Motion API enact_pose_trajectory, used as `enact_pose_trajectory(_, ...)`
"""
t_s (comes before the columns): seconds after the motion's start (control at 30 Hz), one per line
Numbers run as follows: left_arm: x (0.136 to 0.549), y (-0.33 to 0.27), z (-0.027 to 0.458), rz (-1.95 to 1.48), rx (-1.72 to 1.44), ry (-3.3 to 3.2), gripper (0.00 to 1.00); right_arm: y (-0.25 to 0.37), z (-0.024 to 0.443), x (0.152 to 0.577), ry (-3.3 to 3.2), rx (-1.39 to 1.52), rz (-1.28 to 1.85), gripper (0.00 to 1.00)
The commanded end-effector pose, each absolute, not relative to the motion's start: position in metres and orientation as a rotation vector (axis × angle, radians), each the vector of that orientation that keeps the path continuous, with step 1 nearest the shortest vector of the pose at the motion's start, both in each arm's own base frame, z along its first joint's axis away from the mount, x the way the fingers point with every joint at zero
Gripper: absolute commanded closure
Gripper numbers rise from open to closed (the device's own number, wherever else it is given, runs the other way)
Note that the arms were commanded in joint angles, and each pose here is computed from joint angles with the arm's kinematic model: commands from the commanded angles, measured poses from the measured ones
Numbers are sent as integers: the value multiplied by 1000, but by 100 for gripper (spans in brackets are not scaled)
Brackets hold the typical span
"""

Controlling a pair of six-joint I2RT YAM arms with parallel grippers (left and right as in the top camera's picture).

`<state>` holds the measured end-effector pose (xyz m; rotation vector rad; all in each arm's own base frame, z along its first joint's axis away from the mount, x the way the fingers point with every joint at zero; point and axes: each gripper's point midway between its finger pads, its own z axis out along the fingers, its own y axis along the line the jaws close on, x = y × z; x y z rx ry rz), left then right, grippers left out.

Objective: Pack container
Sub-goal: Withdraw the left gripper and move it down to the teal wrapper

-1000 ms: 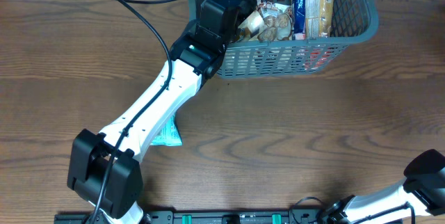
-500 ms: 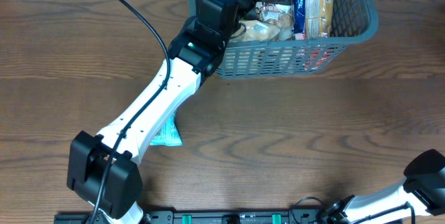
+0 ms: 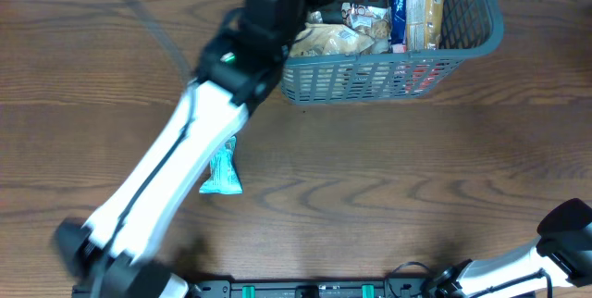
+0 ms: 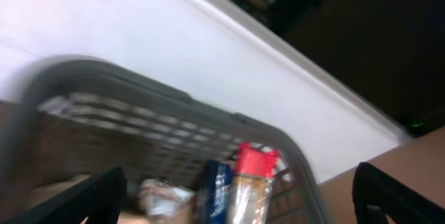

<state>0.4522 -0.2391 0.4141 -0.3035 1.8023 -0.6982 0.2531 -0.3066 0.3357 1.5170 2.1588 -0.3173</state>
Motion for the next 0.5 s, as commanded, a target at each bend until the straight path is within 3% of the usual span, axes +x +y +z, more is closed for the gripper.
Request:
enact_pose_trajectory(0.0,409,-175,464,-444,-305,1736,3,-309,330,252,2166,1537,-311,1)
enact_pose_trajectory(0.47,272,-72,373,47,-226,2270,1,-309,330,252,2166,1537,-311,1)
